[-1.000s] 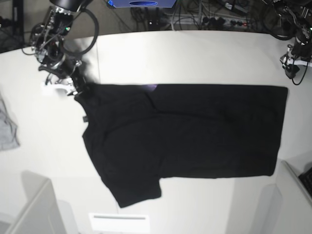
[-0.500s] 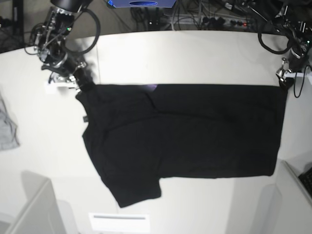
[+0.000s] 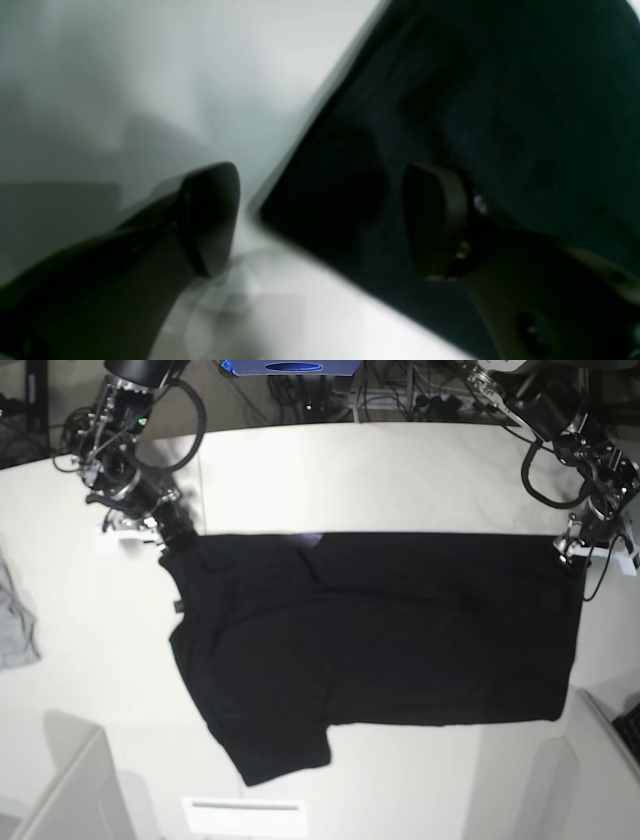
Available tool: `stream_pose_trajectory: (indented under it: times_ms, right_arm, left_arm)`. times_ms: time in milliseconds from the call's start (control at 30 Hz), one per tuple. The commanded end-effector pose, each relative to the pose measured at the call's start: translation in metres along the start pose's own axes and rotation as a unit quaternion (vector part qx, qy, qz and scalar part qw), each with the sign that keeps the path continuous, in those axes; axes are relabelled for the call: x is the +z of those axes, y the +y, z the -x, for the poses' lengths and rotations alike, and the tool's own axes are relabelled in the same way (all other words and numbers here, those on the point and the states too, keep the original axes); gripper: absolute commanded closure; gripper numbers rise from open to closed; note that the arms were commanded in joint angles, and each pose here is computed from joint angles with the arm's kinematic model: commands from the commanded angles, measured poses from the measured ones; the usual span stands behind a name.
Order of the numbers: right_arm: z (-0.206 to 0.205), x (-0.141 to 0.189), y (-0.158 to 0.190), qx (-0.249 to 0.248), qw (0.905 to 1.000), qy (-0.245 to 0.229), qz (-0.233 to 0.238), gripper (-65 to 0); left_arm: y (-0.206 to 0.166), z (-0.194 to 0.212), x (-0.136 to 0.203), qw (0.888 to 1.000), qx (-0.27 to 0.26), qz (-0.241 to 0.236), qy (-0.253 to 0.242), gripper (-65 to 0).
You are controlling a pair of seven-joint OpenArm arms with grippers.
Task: Fold the T-shirt properly
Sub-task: 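Pull the shirt further toward the robot base with both grippers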
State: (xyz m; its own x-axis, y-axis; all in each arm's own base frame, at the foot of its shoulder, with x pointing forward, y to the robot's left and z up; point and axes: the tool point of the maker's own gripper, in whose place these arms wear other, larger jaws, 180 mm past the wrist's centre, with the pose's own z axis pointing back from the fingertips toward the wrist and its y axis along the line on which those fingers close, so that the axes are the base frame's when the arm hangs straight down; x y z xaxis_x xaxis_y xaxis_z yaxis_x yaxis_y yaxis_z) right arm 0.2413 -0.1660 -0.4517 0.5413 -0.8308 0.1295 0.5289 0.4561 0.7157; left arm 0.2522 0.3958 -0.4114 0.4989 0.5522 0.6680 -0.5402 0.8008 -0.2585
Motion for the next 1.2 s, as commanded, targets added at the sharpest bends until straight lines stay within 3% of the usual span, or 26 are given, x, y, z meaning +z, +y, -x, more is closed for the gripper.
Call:
stream_pose_trajectory:
  times_ms: [0,100,200,367,533,767,1167]
  right_arm:
    - [0.004,0.001,-0.013,0.006,0.9995,0.011,0.03,0.0]
    - [0.003,0.0,-0.011,0.007,0.9995,0.01,0.028,0.0]
    - [0.001,0.0,-0.009,0.008,0.9996,0.009,0.027,0.0]
    - [-0.012,0.007,0.009,0.031,0.9994,-0.013,0.01,0.0]
    - [-0.036,0.03,0.046,0.073,0.9953,-0.061,-0.016,0.0]
    - [-0.033,0.055,0.071,0.082,0.9948,-0.057,-0.022,0.0]
    - [0.003,0.078,0.016,0.072,0.9962,-0.024,0.043,0.0]
  left_arm:
    - [0.001,-0.007,0.001,1.0,-0.006,0.001,-0.003,-43.8]
    - [0.004,0.003,-0.001,1.0,-0.001,0.0,0.008,-24.8]
    - [0.004,0.008,-0.004,1.0,0.004,0.001,0.016,-0.3]
    - [0.004,-0.002,0.001,1.0,-0.007,-0.001,0.005,0.0]
    - [-0.004,-0.019,0.021,0.998,-0.055,-0.005,-0.004,0.0]
    - [0.001,-0.024,0.053,0.994,-0.107,-0.029,0.001,0.0]
    - [0.042,0.024,0.08,0.985,-0.144,-0.07,0.063,0.0]
